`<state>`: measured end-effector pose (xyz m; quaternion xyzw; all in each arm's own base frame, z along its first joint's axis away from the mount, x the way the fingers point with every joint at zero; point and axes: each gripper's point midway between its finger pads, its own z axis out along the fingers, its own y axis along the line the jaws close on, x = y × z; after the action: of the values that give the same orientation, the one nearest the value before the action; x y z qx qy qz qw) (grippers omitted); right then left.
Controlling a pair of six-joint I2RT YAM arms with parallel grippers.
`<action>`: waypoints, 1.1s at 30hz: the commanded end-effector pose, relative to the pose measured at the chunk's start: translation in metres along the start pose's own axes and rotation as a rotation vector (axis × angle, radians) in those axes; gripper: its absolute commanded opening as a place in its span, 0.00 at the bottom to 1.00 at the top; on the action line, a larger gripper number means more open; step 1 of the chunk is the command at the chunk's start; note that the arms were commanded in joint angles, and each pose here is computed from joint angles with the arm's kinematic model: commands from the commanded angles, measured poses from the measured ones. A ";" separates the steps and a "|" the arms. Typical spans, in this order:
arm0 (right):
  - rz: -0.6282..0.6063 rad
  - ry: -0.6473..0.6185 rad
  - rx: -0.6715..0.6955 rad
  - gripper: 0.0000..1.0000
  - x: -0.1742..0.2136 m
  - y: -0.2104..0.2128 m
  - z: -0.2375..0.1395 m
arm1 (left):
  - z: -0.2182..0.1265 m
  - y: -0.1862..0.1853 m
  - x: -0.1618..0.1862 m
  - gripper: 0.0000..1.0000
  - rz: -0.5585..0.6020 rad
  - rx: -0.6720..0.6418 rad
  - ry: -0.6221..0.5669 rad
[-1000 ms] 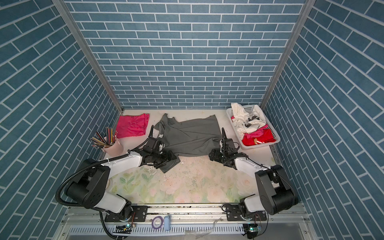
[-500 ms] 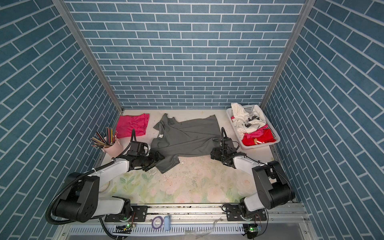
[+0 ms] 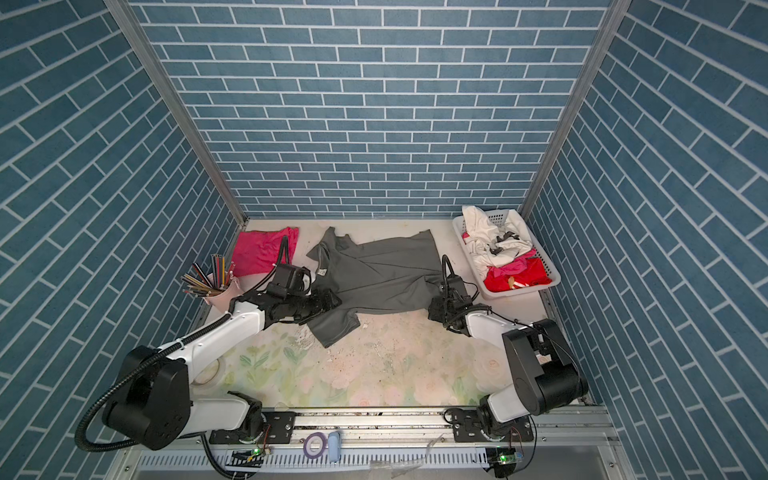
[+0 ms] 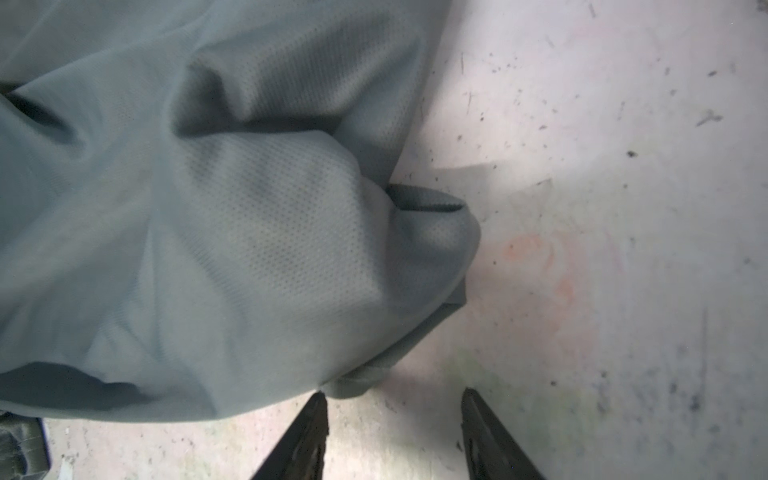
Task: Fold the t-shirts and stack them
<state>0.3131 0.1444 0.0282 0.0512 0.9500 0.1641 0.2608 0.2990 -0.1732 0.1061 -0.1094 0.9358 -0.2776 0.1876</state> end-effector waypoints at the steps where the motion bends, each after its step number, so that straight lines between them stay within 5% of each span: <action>1: -0.018 0.059 0.058 0.53 0.018 -0.011 0.000 | -0.004 0.052 0.031 0.87 -0.081 -0.215 0.060; 5: -0.013 0.045 0.043 0.53 0.016 -0.009 -0.001 | -0.010 0.062 0.045 0.84 -0.158 -0.179 0.011; 10: -0.009 0.042 0.030 0.53 0.016 -0.006 -0.002 | 0.003 0.060 0.073 0.73 -0.264 -0.077 0.083; 16: -0.016 0.023 0.026 0.54 0.013 -0.005 -0.005 | 0.014 0.073 0.083 0.62 -0.289 -0.102 0.098; 23: -0.011 0.004 0.004 0.54 0.008 0.000 -0.010 | 0.025 0.087 0.078 0.17 -0.238 -0.165 0.088; 24: -0.012 0.000 0.002 0.54 0.007 0.001 -0.011 | 0.023 0.089 0.074 0.03 -0.232 -0.172 0.073; 33: -0.017 -0.004 -0.002 0.54 0.007 0.001 -0.009 | -0.021 0.124 0.047 0.00 -0.328 -0.246 -0.047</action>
<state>0.3099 0.1463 0.0390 0.0449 0.9462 0.1685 0.2727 0.2444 -0.0968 0.0404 -0.2731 0.9236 -0.2234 0.1497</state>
